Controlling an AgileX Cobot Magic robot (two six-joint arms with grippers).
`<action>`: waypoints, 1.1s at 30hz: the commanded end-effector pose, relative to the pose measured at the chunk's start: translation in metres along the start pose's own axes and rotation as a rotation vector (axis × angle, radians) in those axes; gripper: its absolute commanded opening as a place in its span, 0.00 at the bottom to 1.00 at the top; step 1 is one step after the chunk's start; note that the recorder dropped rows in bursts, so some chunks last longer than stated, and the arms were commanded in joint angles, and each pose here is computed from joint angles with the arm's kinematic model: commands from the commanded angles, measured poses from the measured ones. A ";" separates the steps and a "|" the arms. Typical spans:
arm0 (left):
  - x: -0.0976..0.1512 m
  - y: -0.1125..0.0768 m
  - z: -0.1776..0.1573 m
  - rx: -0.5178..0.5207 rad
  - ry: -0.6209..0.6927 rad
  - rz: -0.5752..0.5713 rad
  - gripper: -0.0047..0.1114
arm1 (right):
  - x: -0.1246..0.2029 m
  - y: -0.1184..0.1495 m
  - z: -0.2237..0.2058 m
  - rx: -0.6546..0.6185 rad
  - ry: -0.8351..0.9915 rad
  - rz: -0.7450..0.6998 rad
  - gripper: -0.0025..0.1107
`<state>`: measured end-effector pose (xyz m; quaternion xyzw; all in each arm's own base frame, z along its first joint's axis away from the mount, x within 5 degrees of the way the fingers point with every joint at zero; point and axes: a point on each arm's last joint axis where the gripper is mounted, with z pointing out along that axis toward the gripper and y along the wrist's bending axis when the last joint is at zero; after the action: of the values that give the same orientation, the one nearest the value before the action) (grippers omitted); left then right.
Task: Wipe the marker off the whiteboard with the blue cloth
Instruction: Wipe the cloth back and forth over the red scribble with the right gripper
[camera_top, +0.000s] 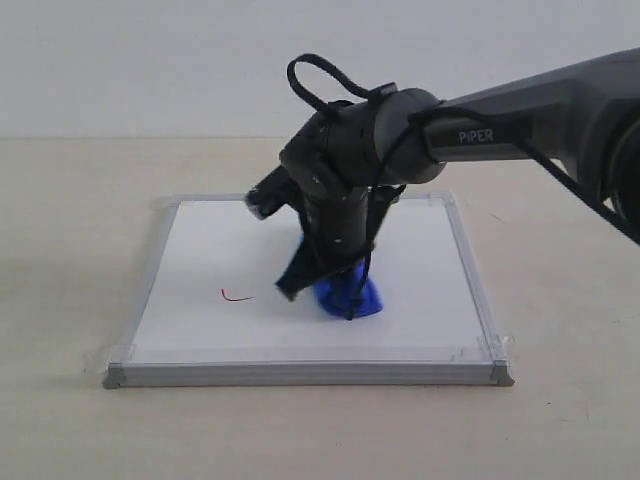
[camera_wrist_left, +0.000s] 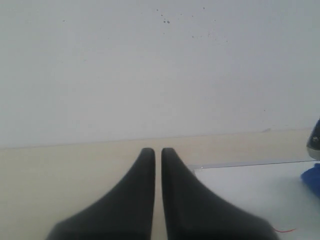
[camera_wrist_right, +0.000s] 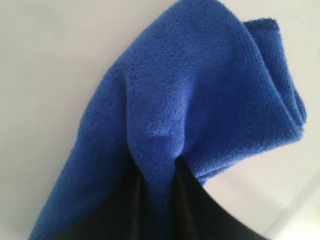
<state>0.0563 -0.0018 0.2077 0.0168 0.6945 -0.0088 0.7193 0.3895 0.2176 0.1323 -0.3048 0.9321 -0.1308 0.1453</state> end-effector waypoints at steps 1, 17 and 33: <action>-0.001 0.000 0.000 0.002 -0.001 -0.012 0.08 | 0.025 -0.036 0.017 0.322 0.220 -0.039 0.02; -0.001 0.000 0.000 0.002 -0.001 -0.012 0.08 | -0.031 0.118 -0.037 -0.398 -0.278 -0.153 0.02; -0.001 0.000 0.000 0.002 -0.001 -0.012 0.08 | -0.031 0.116 0.005 -0.299 -0.211 -0.107 0.02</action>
<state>0.0563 -0.0018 0.2077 0.0168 0.6945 -0.0088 0.7193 0.3765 0.2951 0.1262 -0.3711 0.9017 -0.0508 0.2160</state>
